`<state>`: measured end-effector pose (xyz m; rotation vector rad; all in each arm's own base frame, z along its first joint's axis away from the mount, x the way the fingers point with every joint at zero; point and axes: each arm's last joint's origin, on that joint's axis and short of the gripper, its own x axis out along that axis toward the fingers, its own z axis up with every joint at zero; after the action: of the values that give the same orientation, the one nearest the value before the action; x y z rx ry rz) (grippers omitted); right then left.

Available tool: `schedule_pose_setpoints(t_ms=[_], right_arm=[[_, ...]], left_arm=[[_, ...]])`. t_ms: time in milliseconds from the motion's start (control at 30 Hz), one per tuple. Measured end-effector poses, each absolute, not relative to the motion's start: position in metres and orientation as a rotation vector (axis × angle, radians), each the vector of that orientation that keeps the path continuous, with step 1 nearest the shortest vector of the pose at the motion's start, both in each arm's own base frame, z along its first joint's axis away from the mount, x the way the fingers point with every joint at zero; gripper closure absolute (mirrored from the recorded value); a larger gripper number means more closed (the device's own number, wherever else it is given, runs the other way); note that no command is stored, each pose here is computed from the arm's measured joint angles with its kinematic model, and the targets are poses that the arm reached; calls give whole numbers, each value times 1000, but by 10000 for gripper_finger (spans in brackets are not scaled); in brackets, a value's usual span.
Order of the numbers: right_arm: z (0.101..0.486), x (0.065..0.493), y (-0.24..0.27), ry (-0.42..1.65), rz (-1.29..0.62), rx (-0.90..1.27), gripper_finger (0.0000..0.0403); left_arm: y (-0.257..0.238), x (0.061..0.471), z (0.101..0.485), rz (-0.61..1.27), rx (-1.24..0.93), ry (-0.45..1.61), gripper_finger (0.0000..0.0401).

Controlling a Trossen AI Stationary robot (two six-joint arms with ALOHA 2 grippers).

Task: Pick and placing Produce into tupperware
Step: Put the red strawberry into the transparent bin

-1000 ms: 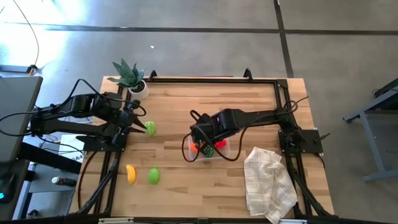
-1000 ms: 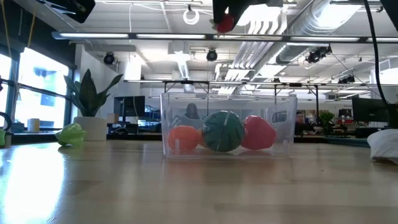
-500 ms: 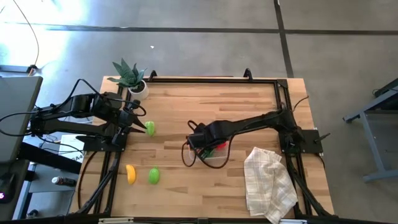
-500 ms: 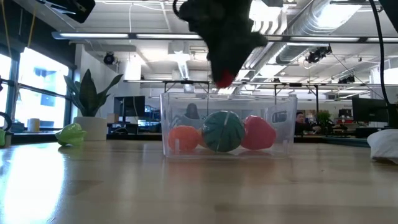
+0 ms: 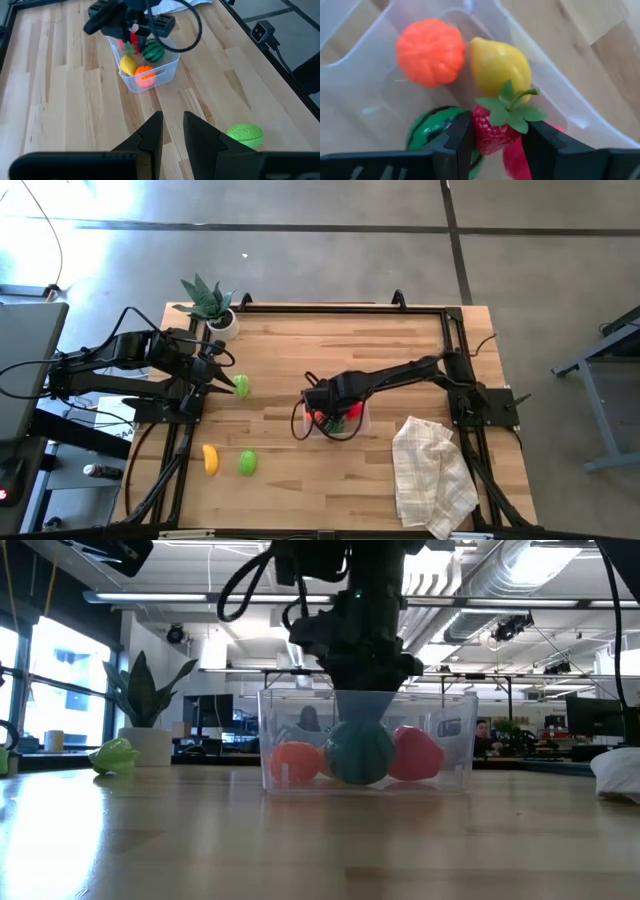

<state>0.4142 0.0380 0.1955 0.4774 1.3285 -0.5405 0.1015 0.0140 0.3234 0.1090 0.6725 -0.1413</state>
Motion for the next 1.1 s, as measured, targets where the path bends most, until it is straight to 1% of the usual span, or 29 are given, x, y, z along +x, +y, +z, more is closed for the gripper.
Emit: schedule_pose_setpoints(t_ms=[133, 333, 867, 967, 1100], right_arm=[[194, 414, 34, 1326, -556, 459, 279], [194, 414, 34, 1334, -527, 424, 279], [194, 414, 34, 1332, -536, 434, 278], [194, 414, 34, 1329, -546, 446, 266], [194, 414, 34, 1326, -554, 454, 231]], left_arm=[[14, 101, 323, -141, 109, 672, 334], [14, 102, 323, -141, 109, 673, 334], [14, 102, 323, -141, 109, 673, 334], [14, 101, 323, -142, 109, 672, 334], [14, 102, 323, -141, 109, 673, 334]])
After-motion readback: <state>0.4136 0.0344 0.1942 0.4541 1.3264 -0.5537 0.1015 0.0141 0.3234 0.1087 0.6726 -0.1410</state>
